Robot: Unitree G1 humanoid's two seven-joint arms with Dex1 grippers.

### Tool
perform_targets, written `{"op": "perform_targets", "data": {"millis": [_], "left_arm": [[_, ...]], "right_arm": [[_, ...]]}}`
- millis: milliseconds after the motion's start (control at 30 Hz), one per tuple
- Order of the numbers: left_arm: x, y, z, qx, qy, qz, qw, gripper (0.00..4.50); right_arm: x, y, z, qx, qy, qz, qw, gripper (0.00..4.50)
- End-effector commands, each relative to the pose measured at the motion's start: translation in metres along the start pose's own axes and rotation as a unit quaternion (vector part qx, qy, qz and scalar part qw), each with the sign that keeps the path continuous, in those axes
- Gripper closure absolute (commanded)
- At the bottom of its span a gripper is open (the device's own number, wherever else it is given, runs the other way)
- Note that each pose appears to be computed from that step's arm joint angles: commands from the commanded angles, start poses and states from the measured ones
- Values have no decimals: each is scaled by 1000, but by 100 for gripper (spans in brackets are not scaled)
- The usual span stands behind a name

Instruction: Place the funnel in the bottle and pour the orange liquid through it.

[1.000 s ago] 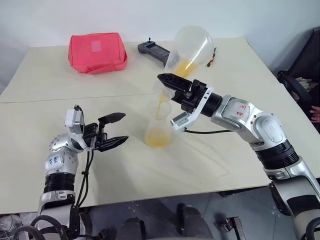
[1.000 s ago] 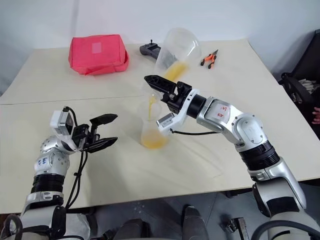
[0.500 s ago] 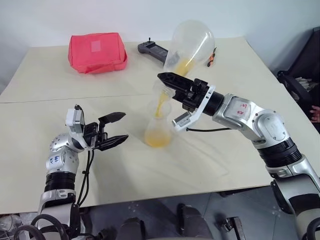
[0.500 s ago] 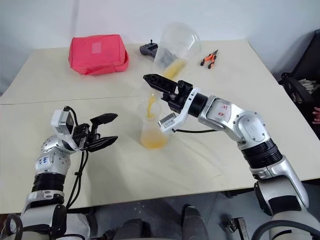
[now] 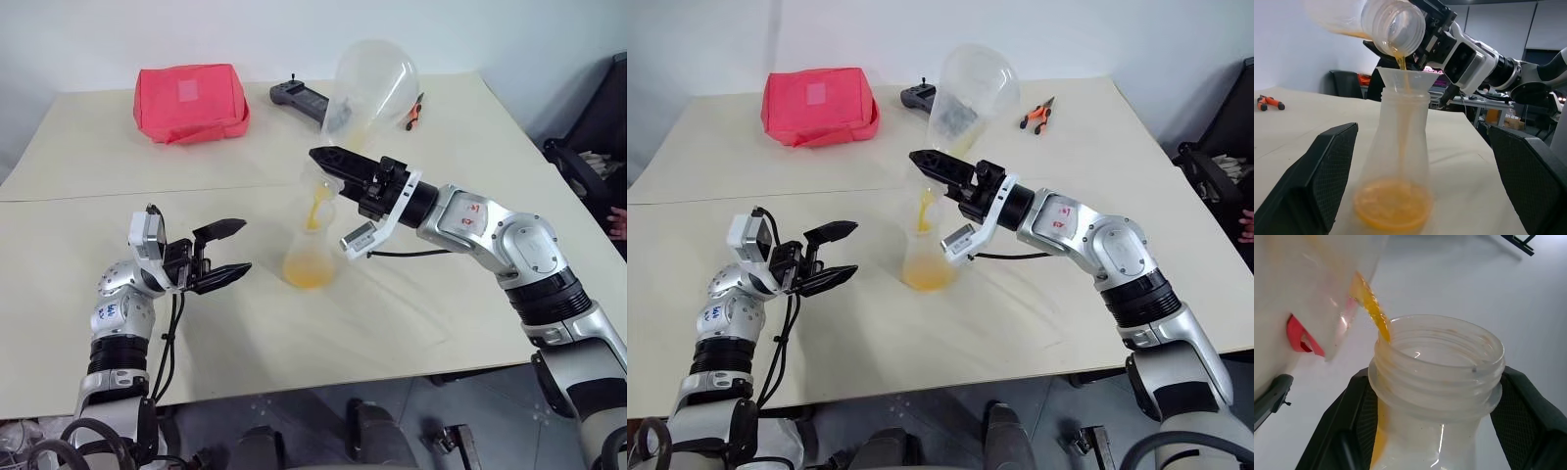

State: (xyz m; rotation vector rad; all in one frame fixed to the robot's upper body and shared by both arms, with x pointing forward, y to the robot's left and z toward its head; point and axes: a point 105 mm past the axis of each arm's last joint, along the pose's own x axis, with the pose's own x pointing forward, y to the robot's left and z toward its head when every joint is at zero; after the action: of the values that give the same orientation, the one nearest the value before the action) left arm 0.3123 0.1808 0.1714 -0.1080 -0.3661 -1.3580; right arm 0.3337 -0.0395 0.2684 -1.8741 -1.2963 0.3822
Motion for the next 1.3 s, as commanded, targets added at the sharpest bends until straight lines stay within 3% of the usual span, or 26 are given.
{"op": "perform_targets", "data": {"millis": [33, 467, 933, 1167, 1267, 1300], "left_arm": [[-1, 1, 7, 15, -8, -4, 1000, 0], [-1, 1, 7, 15, -7, -4, 1000, 0], [4, 3, 6, 12, -3, -1, 1000, 0], [13, 11, 13, 6, -4, 15, 1000, 0], [13, 11, 13, 2, 3, 15, 1000, 0], [13, 11, 12, 0, 14, 18, 1000, 0]], "right_arm": [[2, -14, -3, -18, -4, -26, 999, 172], [2, -14, -3, -28, -11, -33, 999, 172], [0, -18, -7, 18, 12, -30, 999, 172], [-11, -18, -20, 169, 91, -37, 981, 172], [-20, -22, -34, 274, 151, -63, 948, 172], [-25, -21, -45, 330, 189, -75, 922, 172]]}}
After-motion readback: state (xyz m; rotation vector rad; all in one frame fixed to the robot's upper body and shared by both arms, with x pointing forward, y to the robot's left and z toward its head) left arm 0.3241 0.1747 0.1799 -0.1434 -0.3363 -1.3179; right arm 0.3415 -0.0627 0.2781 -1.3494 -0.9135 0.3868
